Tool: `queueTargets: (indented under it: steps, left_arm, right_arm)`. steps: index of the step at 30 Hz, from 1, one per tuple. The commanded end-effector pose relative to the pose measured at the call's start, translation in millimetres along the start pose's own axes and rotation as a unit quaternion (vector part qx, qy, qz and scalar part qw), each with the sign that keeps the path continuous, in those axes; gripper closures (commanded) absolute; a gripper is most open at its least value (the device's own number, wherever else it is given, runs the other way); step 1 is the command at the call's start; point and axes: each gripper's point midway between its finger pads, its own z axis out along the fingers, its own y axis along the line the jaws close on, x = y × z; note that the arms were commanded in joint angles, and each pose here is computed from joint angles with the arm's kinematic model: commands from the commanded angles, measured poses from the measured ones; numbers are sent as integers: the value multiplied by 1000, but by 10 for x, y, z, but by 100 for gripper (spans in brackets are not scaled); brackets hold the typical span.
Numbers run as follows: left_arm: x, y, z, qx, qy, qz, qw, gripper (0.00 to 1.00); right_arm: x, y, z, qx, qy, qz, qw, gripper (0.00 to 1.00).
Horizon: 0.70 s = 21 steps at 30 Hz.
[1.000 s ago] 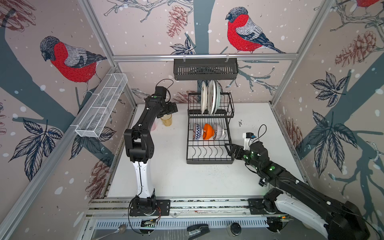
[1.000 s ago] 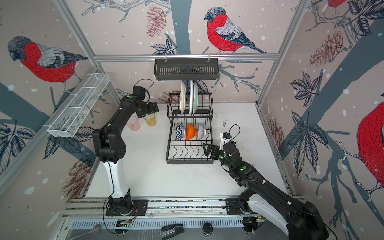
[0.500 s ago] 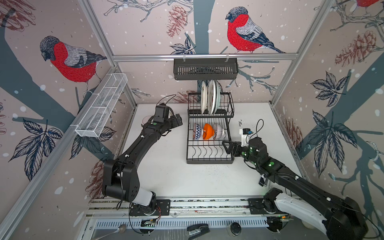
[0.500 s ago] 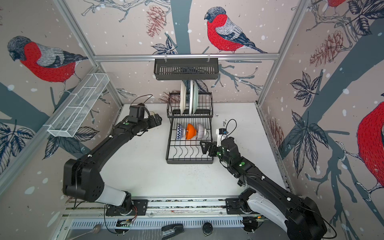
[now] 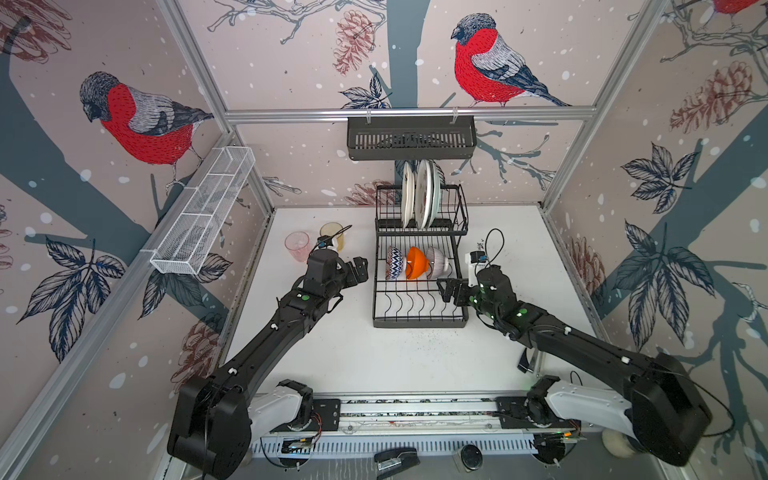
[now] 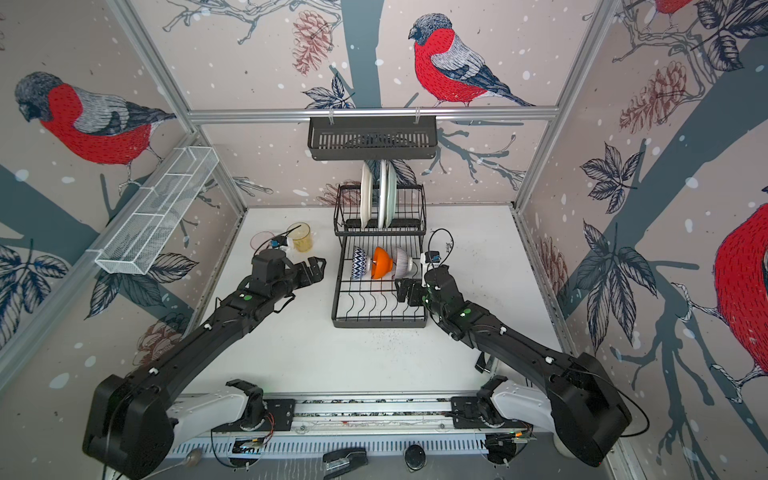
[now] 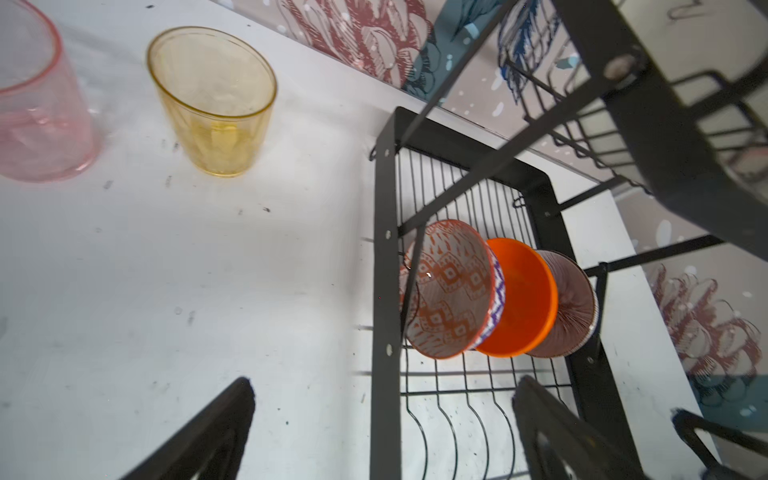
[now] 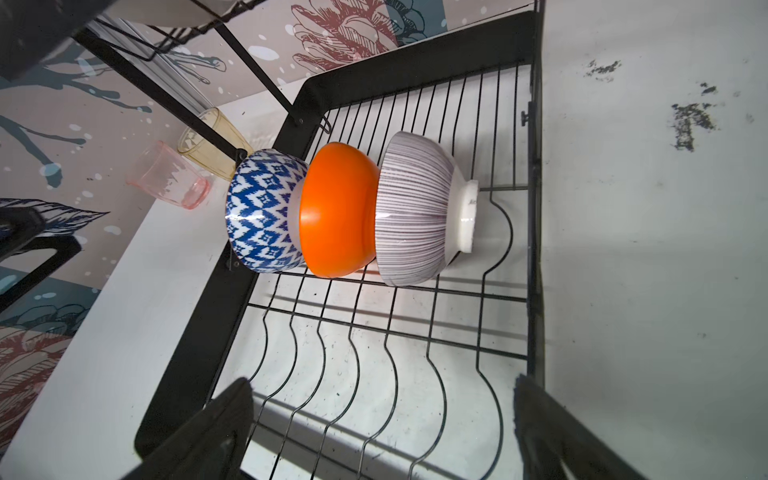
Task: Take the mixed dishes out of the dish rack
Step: 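Move both grippers toward the bowls in the rack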
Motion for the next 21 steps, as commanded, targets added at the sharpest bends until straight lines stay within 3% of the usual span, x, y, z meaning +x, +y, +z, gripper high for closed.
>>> queueTargets:
  steps: [1, 9, 12, 21]
  left_arm:
    - [-133, -161, -44, 27, -44, 12, 999, 3]
    - [33, -218, -112, 67, -60, 18, 996, 3]
    - [38, -182, -148, 60, -66, 18, 996, 3]
    - [52, -89, -155, 37, -69, 33, 996, 3]
  right_arm:
    - [-147, -1, 67, 12, -27, -10, 1000, 4]
    - [-113, -29, 358, 25, 1, -7, 1000, 13]
    - [-114, -116, 465, 36, -2, 8, 999, 27]
    - [-106, -201, 746, 48, -5, 2, 999, 24]
